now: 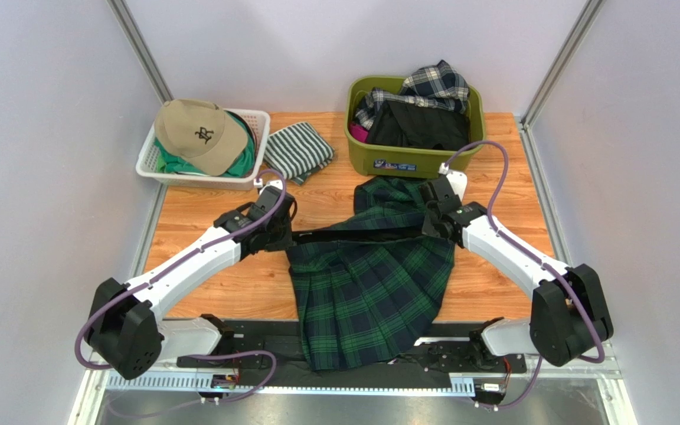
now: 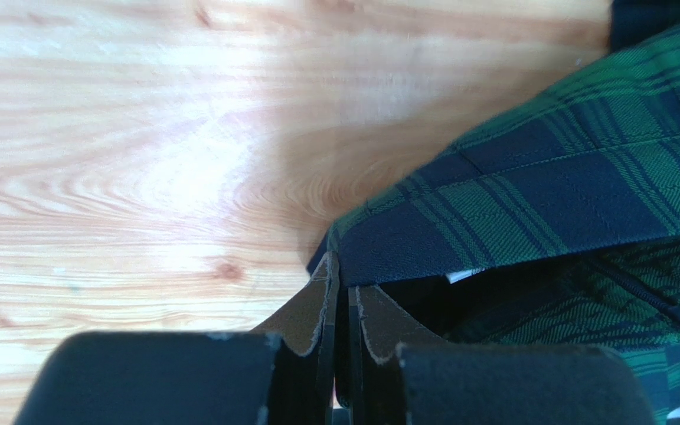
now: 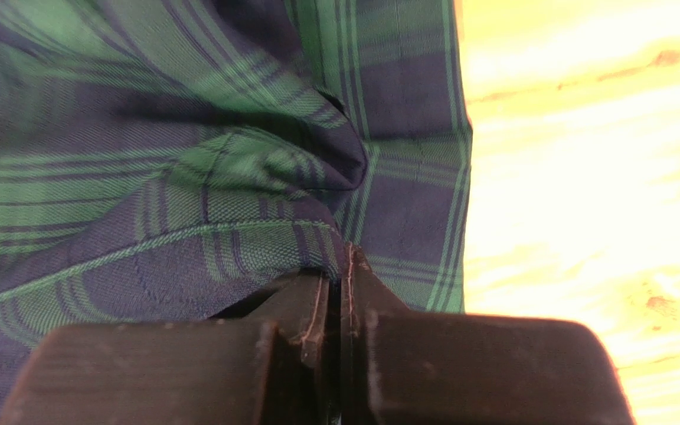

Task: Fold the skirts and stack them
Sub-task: Flatten out the skirt at the center of the board.

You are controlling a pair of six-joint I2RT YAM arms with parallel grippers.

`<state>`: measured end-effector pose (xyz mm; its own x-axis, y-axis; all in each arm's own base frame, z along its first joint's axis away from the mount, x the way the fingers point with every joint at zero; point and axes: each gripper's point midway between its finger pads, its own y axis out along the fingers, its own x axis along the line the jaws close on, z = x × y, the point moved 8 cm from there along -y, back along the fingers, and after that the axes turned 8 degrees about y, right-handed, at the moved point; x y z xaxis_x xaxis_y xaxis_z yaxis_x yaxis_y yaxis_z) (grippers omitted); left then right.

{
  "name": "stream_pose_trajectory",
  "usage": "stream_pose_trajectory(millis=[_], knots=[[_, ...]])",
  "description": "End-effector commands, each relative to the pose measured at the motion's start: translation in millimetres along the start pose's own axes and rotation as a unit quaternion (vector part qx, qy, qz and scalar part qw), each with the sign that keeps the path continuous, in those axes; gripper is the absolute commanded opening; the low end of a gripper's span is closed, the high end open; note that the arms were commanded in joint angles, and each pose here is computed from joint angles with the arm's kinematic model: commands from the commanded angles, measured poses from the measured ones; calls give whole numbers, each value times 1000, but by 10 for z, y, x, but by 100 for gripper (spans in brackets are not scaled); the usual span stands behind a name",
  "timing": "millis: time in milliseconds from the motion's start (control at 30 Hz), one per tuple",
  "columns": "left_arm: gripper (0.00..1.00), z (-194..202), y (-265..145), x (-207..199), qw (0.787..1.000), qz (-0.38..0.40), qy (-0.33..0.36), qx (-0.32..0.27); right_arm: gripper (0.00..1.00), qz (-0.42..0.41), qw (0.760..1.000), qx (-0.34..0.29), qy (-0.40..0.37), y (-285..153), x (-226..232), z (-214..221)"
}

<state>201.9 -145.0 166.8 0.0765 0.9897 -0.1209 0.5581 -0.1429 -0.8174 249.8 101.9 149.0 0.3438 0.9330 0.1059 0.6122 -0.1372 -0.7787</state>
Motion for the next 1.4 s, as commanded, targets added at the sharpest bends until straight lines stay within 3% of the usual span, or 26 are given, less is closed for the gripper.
stream_pose_trajectory(millis=[0, 100, 233, 400, 567, 767, 1033, 1200, 1333, 1367], knots=[[0, -570, -581, 74, 994, -42, 17, -97, 0, -52, 993, -98, 33, -447, 169, -606], [0, -1006, -1155, 99, 979, -47, 20, -198, 0, -127, 980, -145, 39, -956, 268, -967], [0, -1306, -1824, 180, 952, -39, 15, -304, 0, -219, 953, -200, 56, -1654, 271, -1289], [0, -1319, -2524, 299, 921, 11, -1, -390, 0, -321, 912, -245, 72, -2389, 129, -1402], [0, -1188, -2894, 337, 890, 86, -1, -447, 0, -383, 885, -253, 70, -2741, 56, -1370], [0, -1278, -2840, 324, 893, 64, -2, -446, 0, -354, 898, -246, 80, -2715, 70, -1444], [0, -1839, -2489, 245, 914, -83, 18, -397, 0, -289, 917, -267, 67, -2558, 401, -1956], [0, -2061, -2755, 219, 908, -76, 31, -411, 0, -283, 905, -307, 78, -2831, 356, -2173], [0, -1889, -2787, 228, 914, -38, 12, -405, 0, -293, 905, -296, 83, -2857, 210, -1973], [0, -1768, -2588, 213, 926, -33, 19, -375, 1, -293, 908, -288, 82, -2810, 180, -1890]])
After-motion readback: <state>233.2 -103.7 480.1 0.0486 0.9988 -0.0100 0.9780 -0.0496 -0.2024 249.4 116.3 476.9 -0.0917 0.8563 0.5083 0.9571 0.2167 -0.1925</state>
